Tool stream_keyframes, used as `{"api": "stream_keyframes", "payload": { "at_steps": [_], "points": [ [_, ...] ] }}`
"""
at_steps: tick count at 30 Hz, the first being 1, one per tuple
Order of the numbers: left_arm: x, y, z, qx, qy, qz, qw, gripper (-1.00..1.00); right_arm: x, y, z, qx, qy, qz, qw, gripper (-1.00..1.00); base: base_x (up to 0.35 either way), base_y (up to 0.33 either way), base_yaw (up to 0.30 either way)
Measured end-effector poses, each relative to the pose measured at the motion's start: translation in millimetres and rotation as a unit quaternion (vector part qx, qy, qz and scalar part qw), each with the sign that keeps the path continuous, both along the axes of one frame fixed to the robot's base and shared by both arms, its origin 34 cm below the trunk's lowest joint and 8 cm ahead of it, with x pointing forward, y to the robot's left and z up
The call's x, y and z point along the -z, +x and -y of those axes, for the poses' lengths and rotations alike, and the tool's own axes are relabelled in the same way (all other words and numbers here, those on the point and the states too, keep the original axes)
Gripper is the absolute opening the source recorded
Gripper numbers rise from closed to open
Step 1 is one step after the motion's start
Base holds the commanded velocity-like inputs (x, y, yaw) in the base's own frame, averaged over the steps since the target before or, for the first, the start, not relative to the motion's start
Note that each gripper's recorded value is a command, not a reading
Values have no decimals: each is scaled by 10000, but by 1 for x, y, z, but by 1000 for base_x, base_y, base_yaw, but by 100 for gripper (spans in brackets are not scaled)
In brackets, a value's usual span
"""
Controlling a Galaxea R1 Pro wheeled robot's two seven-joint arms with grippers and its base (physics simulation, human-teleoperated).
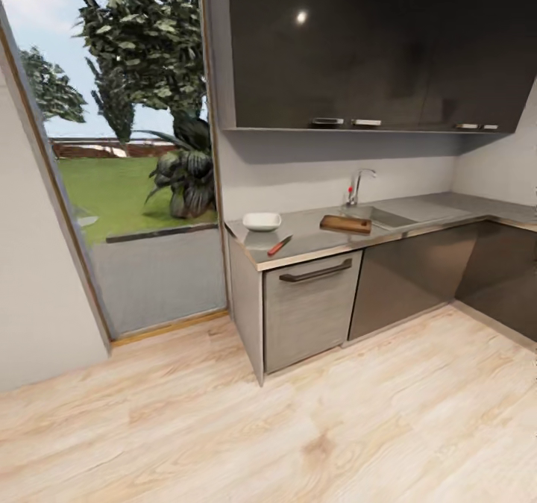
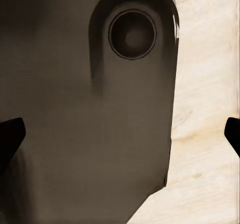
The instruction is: In the kitchen, take the Vidalia onion out of the sink, dice it on the chopping board with the paring knife, put the diced onion into the bowl on the countertop, then place both the paring knife and the chopping board into the sink.
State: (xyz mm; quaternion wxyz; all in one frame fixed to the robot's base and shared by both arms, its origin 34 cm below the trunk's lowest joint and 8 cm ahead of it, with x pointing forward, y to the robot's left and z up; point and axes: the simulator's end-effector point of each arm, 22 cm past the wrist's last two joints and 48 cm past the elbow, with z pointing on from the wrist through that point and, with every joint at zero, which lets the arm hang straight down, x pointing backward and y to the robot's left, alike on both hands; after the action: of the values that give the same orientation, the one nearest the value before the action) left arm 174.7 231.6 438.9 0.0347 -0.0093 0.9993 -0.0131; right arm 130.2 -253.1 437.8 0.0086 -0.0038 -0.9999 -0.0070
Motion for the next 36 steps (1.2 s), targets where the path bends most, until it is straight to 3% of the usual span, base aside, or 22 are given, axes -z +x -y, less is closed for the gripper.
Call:
{"api": "stream_keyframes", "payload": {
  "at_steps": [36],
  "points": [
    [0, 0, 0, -1, 4, 6, 10000, 100, 0, 0, -2, -1, 10, 0, 10000, 100, 243, -266, 67]
  ]
}}
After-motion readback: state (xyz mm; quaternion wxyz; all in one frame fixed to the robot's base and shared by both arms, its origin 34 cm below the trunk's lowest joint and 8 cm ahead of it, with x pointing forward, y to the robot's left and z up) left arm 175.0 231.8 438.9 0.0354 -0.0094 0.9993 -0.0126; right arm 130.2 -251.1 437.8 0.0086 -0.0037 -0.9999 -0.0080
